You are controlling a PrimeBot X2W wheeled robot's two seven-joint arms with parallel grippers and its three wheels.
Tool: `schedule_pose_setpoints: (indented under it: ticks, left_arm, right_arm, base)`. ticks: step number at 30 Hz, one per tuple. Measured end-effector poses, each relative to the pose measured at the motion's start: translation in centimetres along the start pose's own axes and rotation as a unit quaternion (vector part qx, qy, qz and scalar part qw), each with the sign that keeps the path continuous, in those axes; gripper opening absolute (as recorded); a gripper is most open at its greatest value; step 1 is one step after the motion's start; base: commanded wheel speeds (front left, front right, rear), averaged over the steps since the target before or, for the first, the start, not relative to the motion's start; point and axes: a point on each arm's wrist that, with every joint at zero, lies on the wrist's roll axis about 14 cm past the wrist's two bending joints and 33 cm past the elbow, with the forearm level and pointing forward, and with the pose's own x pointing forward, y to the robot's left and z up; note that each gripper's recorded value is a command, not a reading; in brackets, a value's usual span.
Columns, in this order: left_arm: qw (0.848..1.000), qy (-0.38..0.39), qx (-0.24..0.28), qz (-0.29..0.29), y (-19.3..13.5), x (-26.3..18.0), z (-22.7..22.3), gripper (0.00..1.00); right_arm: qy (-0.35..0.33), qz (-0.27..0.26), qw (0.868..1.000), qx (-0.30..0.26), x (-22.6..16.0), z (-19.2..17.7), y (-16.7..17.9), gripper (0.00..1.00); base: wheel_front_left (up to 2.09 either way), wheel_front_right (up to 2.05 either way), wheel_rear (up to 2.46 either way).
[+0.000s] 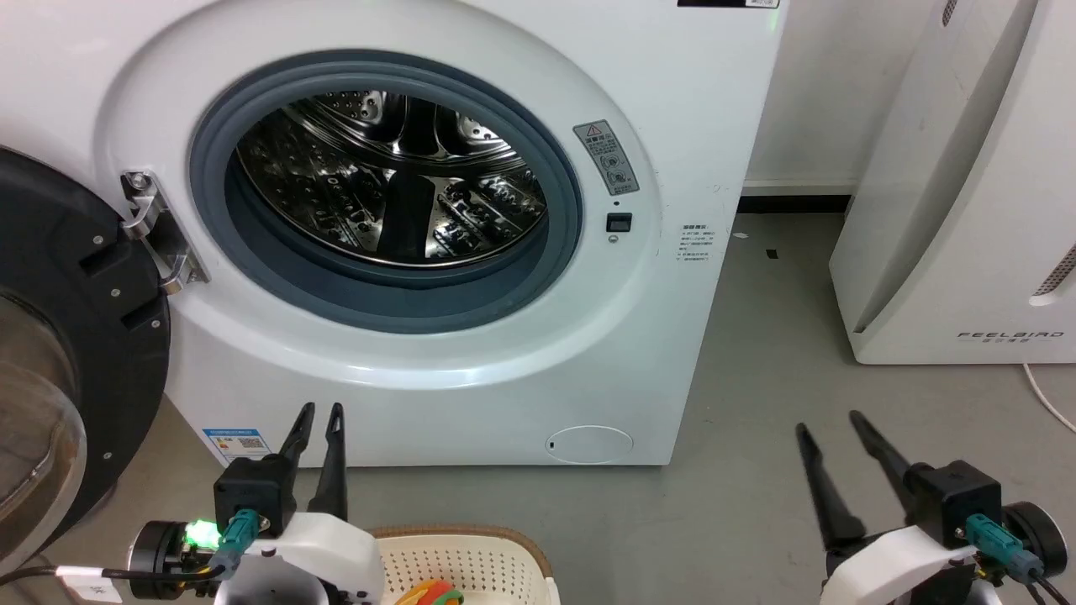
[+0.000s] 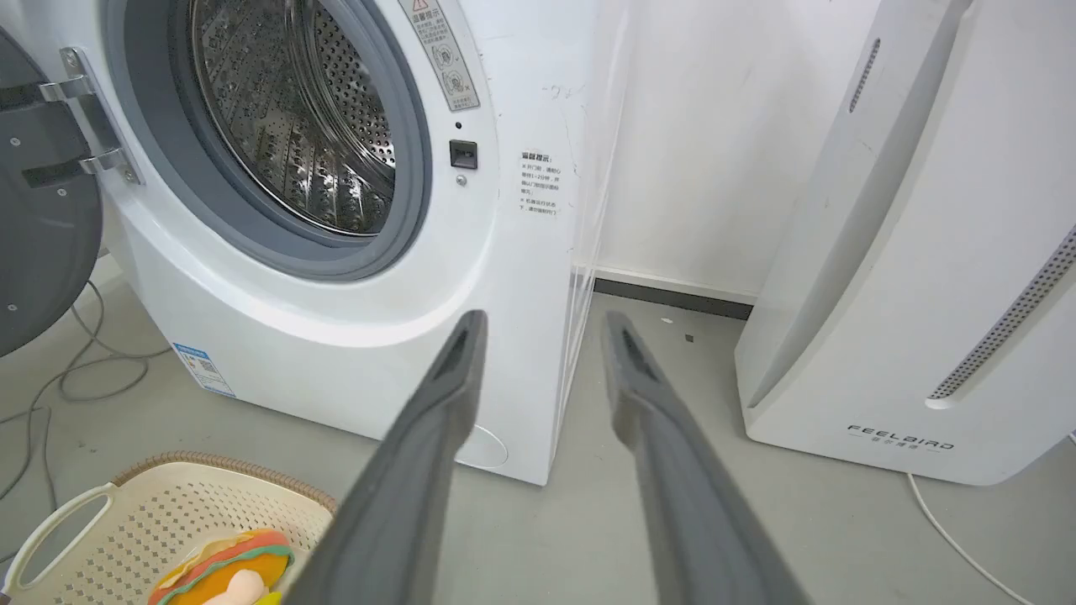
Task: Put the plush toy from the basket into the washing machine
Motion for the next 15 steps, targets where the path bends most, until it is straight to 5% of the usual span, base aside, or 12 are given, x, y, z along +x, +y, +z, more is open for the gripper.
schedule_pose_setpoints:
  ticks: [1,15]
  left_arm:
    - [1.0,0.0,0.0,0.0,0.0,0.0,0.0,1.0]
    - [1.0,0.011,-0.009,-0.007,-0.6,0.2,-1.1,1.0]
  right_arm:
    - [0.0,0.0,1.0,0.0,0.0,0.0,0.0,1.0]
    - [-0.006,-0.011,1.0,0.006,0.1,-0.1,-0.8,1.0]
  base:
    - [0.0,0.0,0.0]
    - [0.0,0.0,0.0]
